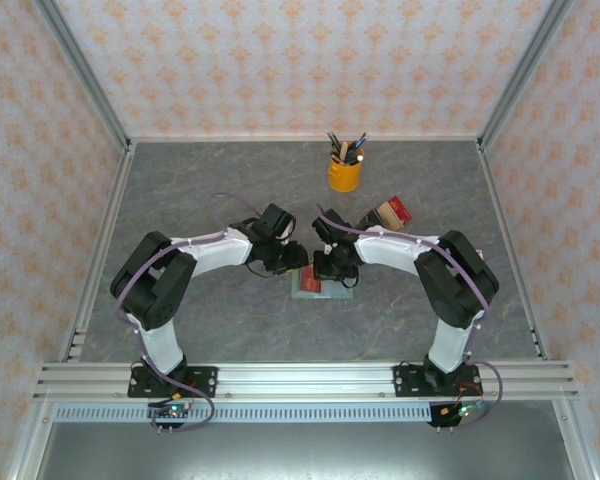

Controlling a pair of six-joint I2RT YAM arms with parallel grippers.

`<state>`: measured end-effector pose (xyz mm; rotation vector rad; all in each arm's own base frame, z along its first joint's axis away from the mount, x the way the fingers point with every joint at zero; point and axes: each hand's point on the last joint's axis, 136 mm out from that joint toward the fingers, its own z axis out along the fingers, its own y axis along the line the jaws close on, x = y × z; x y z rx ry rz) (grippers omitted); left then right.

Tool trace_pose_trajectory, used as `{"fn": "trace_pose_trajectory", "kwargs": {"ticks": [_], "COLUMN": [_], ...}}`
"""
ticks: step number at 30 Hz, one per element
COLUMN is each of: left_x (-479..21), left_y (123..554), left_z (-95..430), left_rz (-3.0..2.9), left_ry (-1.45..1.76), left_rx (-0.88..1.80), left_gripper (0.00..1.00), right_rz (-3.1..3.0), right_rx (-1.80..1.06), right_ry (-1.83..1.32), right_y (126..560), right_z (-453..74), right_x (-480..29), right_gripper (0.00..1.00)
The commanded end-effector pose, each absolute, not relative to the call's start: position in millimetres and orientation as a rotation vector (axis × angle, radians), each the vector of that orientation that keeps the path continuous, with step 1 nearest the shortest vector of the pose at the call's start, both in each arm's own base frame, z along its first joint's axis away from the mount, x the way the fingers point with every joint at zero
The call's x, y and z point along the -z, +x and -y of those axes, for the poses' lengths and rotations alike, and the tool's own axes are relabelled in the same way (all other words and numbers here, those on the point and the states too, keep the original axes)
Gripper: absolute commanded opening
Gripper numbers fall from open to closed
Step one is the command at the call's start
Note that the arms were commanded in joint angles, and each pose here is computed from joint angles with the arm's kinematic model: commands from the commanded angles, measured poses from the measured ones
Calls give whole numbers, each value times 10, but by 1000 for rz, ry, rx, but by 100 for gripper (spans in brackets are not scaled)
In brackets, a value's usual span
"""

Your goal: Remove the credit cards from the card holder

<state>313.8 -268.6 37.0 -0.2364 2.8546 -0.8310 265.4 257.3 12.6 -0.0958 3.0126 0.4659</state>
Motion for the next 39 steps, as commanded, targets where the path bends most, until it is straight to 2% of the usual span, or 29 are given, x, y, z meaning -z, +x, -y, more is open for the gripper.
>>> {"fn": "trace_pose_trajectory", "kwargs": {"ticks": [1, 20, 29, 39], "left_x": [-446, -162, -251, -441], "left_y": [3189, 3087, 2967, 3019], "left_z": [2780, 2775, 2976, 3039], "left_rz": [-2841, -2955, -2971, -2865], "left_ry": [-201, -214, -115, -71], "left_rx": [854, 798, 997, 1166], "left_gripper": [32, 32, 31, 14], "right_rz": [-3164, -3169, -3161, -3054], "right_rx": [-158, -172, -374, -742], "right_ry": [-46, -41, -25, 2], "right_y": [2354, 2351, 2355, 2485], "right_z": [-2118, -2124, -2239, -2380], "right_x": [513, 526, 520, 239], "right_gripper": [22, 22, 24, 29]}}
